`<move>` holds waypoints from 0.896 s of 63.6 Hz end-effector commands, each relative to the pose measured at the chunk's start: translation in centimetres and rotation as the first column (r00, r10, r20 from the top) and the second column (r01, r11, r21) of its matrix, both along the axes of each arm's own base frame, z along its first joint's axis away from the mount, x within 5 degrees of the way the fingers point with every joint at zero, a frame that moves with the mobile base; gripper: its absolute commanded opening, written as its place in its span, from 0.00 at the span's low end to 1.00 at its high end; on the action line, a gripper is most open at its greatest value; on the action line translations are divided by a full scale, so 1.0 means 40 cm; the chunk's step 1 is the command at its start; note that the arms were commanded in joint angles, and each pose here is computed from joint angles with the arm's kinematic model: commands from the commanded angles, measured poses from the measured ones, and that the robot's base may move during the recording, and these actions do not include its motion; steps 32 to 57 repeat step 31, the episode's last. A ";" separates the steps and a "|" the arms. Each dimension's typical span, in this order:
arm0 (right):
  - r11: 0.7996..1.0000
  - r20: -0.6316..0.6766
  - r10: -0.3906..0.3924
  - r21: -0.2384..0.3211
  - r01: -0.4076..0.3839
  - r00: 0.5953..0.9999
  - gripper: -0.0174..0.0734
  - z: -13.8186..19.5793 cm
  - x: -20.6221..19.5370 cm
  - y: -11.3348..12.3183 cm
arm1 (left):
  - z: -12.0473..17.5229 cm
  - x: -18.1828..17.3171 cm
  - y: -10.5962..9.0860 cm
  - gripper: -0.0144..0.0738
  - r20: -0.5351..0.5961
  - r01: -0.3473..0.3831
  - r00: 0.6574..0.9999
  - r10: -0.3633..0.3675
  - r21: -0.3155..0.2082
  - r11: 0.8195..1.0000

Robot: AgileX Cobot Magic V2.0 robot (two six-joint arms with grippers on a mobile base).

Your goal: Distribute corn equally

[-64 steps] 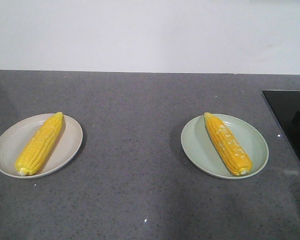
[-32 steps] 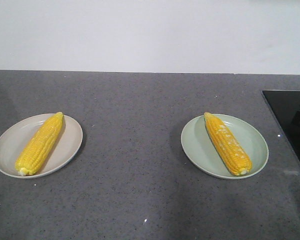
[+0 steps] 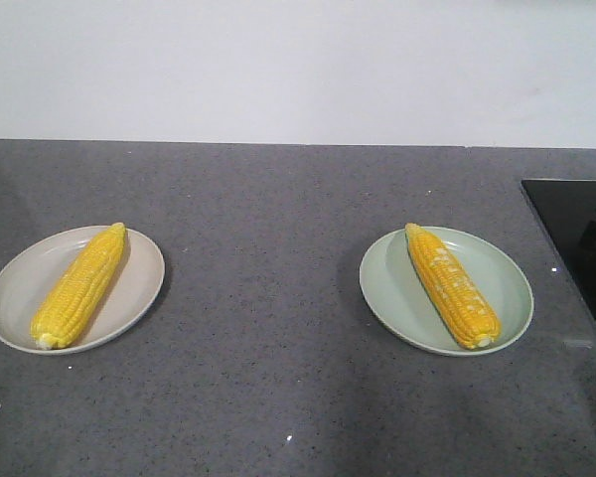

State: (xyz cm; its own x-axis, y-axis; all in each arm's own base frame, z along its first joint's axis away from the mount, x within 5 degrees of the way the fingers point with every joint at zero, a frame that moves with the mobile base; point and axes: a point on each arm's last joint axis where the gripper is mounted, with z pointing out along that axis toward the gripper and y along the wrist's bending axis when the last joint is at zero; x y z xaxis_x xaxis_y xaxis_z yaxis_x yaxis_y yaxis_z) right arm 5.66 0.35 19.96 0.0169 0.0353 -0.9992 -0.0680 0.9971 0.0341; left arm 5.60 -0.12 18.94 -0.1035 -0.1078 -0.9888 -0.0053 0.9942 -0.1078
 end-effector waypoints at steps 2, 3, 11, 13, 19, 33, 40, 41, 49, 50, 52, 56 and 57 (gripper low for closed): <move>1.000 0.064 0.005 -0.012 -0.004 0.998 0.19 0.003 0.000 0.002 | 0.040 -0.003 0.001 0.16 0.101 -0.003 0.995 0.004 -0.008 1.000; 1.000 0.064 0.005 -0.012 -0.004 0.998 0.19 0.003 0.000 0.002 | 0.040 -0.003 0.001 0.16 0.101 -0.003 0.995 0.004 -0.008 1.000; 1.000 0.064 0.005 -0.012 -0.004 0.998 0.19 0.003 0.000 0.002 | 0.040 -0.003 0.001 0.16 0.101 -0.003 0.995 0.004 -0.008 1.000; 1.000 0.064 0.005 -0.012 -0.004 0.998 0.19 0.003 0.000 0.002 | 0.040 -0.003 0.001 0.16 0.101 -0.003 0.995 0.004 -0.008 1.000; 1.000 0.064 0.005 -0.012 -0.004 0.998 0.19 0.003 0.000 0.002 | 0.040 -0.003 0.001 0.16 0.101 -0.003 0.995 0.004 -0.008 1.000; 1.000 0.064 0.005 -0.012 -0.004 0.998 0.19 0.003 0.000 0.002 | 0.040 -0.003 0.001 0.16 0.101 -0.003 0.995 0.004 -0.008 1.000; 1.000 0.064 0.005 -0.012 -0.004 0.998 0.19 0.003 0.000 0.002 | 0.040 -0.003 0.001 0.16 0.101 -0.003 0.995 0.004 -0.008 1.000; 1.000 0.064 0.005 -0.012 -0.004 0.998 0.19 0.003 0.000 0.002 | 0.040 -0.003 0.001 0.16 0.101 -0.003 0.995 0.004 -0.008 1.000; 1.000 0.064 0.005 -0.012 -0.004 0.998 0.19 0.003 0.000 0.002 | 0.040 -0.003 0.001 0.16 0.101 -0.003 0.995 0.004 -0.008 1.000; 1.000 0.064 0.005 -0.012 -0.004 0.998 0.19 0.003 0.000 0.002 | 0.040 -0.003 0.001 0.16 0.101 -0.003 0.995 0.004 -0.008 1.000; 1.000 0.064 0.005 -0.012 -0.004 0.998 0.19 0.003 0.000 0.002 | 0.040 -0.003 0.001 0.16 0.101 -0.003 0.995 0.004 -0.008 1.000; 1.000 0.064 0.005 -0.012 -0.004 0.998 0.19 0.003 0.000 0.002 | 0.040 -0.003 0.001 0.16 0.101 -0.003 0.995 0.004 -0.008 1.000; 1.000 0.064 0.005 -0.012 -0.004 0.998 0.19 0.003 0.000 0.002 | 0.040 -0.003 0.001 0.16 0.101 -0.003 0.995 0.004 -0.008 1.000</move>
